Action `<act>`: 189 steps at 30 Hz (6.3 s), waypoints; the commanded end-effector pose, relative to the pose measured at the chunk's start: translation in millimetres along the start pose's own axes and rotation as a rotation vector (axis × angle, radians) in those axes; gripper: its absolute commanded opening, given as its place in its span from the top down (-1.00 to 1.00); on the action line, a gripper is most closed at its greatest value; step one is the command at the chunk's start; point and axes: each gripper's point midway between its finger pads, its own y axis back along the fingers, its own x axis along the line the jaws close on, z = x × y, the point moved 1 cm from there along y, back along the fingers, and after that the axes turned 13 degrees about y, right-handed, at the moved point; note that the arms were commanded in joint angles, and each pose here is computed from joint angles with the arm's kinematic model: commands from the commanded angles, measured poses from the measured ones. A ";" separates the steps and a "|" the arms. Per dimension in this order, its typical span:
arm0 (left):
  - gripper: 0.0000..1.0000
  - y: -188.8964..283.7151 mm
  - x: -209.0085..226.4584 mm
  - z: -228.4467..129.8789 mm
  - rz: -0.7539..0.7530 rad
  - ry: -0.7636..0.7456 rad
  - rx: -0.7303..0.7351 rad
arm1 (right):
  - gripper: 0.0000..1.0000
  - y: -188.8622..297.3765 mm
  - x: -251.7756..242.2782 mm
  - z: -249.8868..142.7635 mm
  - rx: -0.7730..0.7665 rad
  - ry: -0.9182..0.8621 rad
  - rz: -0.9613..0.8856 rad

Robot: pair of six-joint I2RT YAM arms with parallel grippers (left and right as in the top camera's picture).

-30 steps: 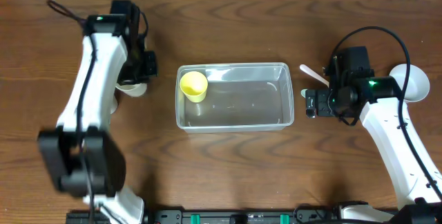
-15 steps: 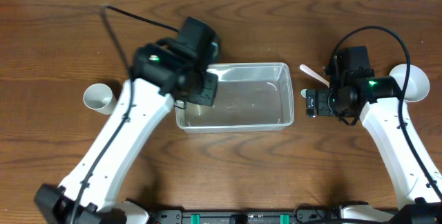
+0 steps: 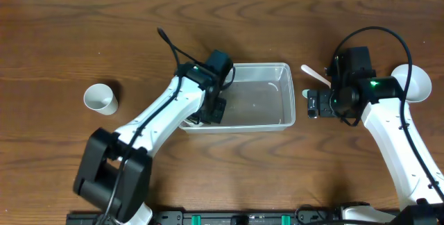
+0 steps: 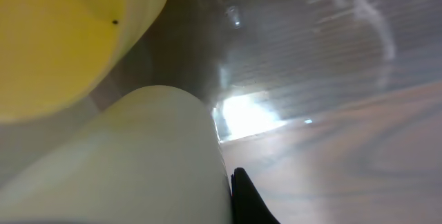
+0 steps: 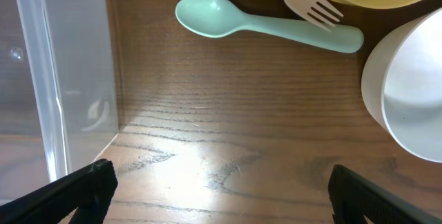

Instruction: Pack container

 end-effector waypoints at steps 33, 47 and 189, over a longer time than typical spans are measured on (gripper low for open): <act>-0.09 200.4 148.0 36.5 0.135 0.387 -0.455 | -0.98 2.9 -7.5 1.9 0.000 -0.017 -0.031; -0.18 168.8 230.7 47.3 0.204 0.638 -0.368 | -0.99 2.9 -7.5 1.9 0.000 -0.017 -0.031; 0.09 164.2 161.8 118.6 -0.088 0.433 -0.423 | -0.99 60.9 -63.1 91.5 -0.161 -0.028 -0.126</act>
